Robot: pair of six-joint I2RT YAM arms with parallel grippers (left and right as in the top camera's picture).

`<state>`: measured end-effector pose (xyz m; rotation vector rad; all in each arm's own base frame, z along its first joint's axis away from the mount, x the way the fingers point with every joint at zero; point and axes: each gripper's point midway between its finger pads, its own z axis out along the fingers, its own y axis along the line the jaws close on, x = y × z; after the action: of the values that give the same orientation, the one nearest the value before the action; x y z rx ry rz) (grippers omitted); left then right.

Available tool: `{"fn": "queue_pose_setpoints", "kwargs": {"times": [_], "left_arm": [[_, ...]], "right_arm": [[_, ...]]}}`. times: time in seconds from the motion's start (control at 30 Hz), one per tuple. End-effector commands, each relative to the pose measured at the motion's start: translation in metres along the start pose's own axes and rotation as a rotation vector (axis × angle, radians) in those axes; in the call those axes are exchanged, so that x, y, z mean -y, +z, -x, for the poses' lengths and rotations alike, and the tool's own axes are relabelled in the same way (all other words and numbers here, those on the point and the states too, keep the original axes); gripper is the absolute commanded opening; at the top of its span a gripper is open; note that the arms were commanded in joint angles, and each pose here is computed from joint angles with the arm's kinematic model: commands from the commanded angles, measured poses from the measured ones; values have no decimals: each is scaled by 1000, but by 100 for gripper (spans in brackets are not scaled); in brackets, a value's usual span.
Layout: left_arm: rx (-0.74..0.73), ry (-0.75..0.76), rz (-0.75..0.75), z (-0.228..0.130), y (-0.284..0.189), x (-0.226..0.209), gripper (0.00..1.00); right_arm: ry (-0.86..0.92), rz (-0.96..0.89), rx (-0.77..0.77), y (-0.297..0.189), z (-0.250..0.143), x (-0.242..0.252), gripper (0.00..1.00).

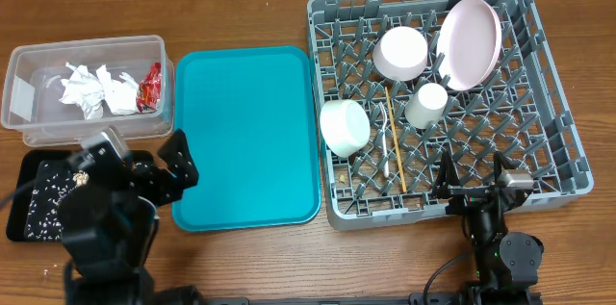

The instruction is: Sort waste into correct bins and load items into the dishwasher

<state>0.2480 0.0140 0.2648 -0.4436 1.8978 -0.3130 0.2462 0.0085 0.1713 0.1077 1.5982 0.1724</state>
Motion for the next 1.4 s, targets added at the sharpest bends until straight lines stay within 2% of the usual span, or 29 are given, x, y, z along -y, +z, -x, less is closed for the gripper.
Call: {"fn": "queue_pose_setpoints", "kwargs": {"times": [0.0,0.3,0.8,1.03,1.2,1.37], "left_arm": [[28,-14,-83,-24,9,1,100],[184,35,-180,-56,27,-9,100],[282,302,-284,-95,33,0,100],[256,320,-188,-103,36,-17,100],[262,350,-172,-103,36,-19,100],[271,457,-146,-103,36,-21,100]], "right_arm": [[-3,-12,6,0,-1,3,100],[-3,-12,4,0,-2,3,100],[-3,-12,4,0,-2,3,100],[-3,-12,4,0,-2,3,100],[-3,-12,4,0,-2,3,100],[-3,-12,4,0,-2,3,100]]}}
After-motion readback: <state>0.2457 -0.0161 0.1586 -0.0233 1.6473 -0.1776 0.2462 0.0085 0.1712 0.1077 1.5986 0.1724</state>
